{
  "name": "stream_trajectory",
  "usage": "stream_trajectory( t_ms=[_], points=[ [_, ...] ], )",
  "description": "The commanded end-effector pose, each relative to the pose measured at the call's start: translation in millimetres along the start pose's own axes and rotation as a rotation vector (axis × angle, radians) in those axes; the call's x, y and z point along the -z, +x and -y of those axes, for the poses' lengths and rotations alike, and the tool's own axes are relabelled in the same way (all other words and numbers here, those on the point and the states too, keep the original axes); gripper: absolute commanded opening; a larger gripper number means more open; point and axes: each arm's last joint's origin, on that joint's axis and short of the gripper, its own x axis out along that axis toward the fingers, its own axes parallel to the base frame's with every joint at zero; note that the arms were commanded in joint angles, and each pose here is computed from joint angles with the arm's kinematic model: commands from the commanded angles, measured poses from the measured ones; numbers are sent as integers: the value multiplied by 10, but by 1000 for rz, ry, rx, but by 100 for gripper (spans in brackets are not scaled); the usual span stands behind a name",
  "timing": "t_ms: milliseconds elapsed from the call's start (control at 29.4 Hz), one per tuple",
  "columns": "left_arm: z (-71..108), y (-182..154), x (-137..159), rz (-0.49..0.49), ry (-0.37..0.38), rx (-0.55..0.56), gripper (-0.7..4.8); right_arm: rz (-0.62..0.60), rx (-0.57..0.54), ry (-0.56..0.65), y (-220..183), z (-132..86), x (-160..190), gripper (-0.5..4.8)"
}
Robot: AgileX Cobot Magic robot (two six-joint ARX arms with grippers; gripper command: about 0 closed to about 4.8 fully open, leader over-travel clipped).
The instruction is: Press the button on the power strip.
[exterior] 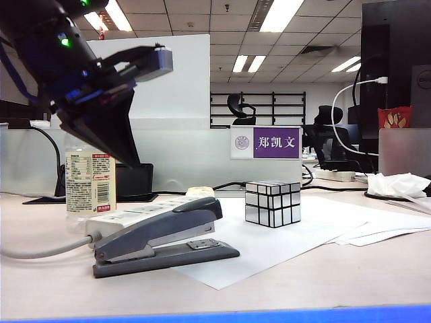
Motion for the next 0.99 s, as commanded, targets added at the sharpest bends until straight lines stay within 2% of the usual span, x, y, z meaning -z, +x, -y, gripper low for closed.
stream_trajectory(
  t_ms=[34,238,477,681,988],
  points=[
    [0,-63,-44,47,4,-11,-5,18,-4,-12,-11,-8,-29,0],
    [12,-241,-56,80,-29,-67,-5,18,6,-9,-25,-3,-25,0],
    [83,-828,-76,257,-32,-192,-5,-2,94,34,-118,55,21,0],
    [169,-1371,90,366,-67,-366,-5,59,158,23,-321,17,18,0],
    [298,-1826,407,422,-166,-440,-5,173,297,-36,-647,-165,32,0]
  ],
)
